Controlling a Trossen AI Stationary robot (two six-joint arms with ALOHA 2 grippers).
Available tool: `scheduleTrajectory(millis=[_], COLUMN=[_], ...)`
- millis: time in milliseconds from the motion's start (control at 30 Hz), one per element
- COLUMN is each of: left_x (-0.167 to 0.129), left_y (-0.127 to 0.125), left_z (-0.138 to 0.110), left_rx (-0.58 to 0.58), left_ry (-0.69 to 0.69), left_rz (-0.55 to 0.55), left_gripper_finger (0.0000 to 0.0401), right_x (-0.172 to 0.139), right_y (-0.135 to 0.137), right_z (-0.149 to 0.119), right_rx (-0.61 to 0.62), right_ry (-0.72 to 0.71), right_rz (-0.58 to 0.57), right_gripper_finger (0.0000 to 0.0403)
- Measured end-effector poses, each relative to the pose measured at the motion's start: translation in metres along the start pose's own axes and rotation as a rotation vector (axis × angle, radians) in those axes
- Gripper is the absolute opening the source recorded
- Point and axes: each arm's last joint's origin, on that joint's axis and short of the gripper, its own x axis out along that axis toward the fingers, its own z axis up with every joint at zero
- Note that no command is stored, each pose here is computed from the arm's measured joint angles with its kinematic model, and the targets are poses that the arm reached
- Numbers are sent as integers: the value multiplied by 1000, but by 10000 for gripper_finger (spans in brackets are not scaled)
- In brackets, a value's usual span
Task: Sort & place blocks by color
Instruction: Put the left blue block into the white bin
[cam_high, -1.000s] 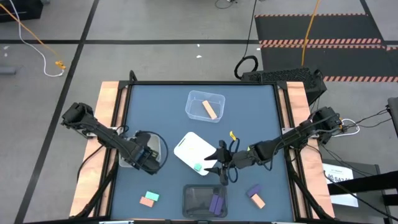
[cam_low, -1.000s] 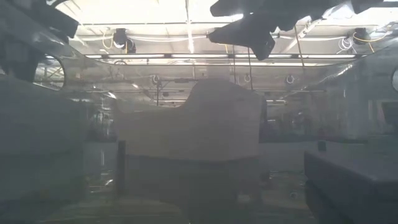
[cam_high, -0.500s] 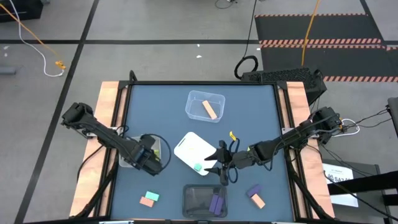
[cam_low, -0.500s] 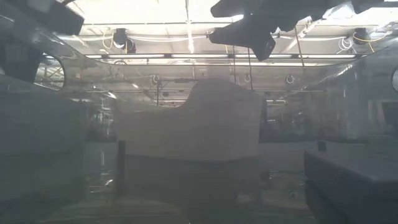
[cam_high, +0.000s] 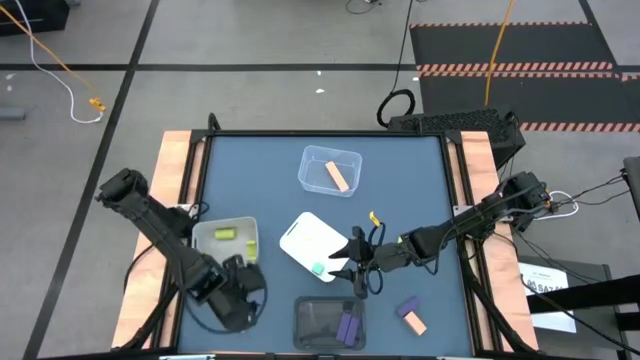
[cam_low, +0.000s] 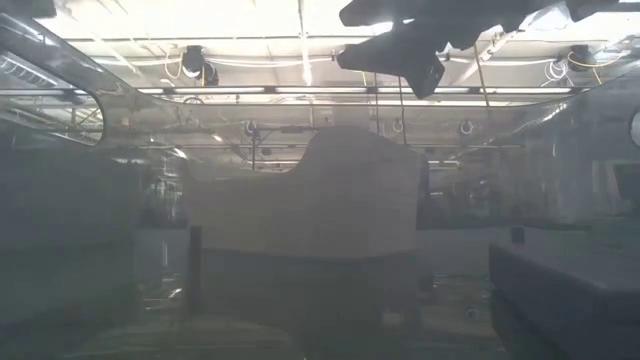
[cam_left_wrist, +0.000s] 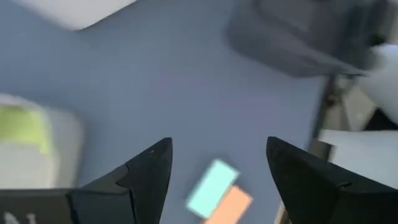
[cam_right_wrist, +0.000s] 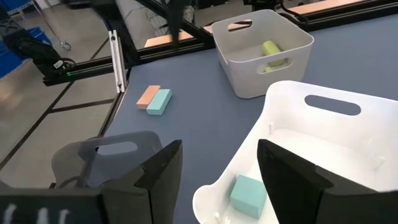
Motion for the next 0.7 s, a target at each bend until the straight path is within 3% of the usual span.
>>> scheduleTrajectory(millis=[133,500,700], left_x=[10,73,96], left_y=[-17,-30,-31], left_z=[-11,-42,-54], left_rx=[111,444,502], left_ry=[-24,93,221], left_rz=[-48,102,104], left_gripper_finger=[259,241,226], right_x=[0,-2,-2], right_y=[1,5,5], right_z=[0,-2,-2], right_rx=[-1,-3,5], right_ry=[1,4,4], right_rz=[2,18,18], right_gripper_finger=[201,201,201])
